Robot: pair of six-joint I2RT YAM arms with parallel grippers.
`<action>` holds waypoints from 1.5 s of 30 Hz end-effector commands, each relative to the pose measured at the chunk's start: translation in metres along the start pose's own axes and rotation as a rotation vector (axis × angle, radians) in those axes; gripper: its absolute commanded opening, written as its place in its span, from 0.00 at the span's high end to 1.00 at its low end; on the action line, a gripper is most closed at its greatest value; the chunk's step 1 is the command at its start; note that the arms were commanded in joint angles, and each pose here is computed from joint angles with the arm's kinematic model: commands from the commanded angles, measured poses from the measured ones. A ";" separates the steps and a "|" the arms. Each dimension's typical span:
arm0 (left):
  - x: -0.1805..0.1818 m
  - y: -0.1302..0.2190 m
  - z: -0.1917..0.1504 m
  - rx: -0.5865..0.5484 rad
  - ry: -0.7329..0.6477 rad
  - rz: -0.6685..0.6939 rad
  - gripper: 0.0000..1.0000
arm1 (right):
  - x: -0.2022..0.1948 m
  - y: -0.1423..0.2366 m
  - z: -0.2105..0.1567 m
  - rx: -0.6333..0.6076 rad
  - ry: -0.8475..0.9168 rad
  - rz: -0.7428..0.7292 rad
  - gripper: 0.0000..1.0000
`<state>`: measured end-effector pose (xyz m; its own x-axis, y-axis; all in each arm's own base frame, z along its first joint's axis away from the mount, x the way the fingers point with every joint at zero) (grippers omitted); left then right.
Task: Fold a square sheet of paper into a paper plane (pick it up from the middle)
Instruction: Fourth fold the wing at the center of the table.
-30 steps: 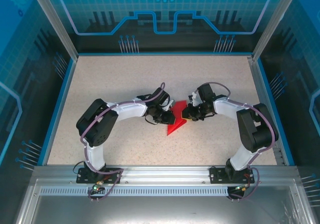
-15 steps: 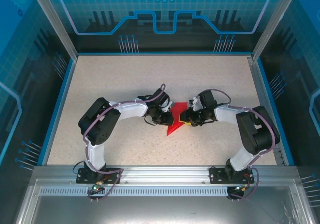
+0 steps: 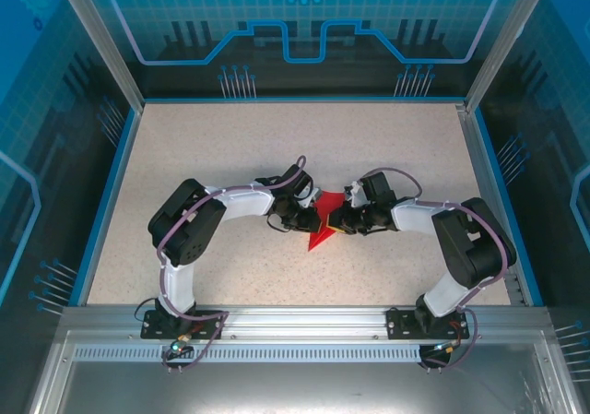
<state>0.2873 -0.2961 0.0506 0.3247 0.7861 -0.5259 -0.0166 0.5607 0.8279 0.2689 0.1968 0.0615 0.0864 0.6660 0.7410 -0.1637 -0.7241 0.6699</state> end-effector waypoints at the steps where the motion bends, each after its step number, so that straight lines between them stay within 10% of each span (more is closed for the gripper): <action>1: -0.013 0.016 0.009 -0.028 -0.047 -0.030 0.83 | -0.002 -0.001 -0.002 0.002 0.020 -0.047 0.89; 45: 0.013 -0.007 -0.013 0.034 -0.069 0.026 0.93 | 0.027 0.007 0.001 0.016 0.092 -0.039 0.80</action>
<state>0.2767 -0.2875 0.0485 0.3736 0.7779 -0.5052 0.0001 0.5446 0.8387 0.2673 0.2006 0.0676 0.0508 0.7240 0.6880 -0.1363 -0.6774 0.7229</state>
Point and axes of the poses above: each hand's point on the last joint's axis, 136 mm out from that joint toward the fingers, its own y axis back along the fingers, its own x axis along the line the jaws close on, z = x × y, the point moved 4 cm from there along y, back along the fingers, and after that the axes turned 2 degrees about -y, right-handed, at the moved point
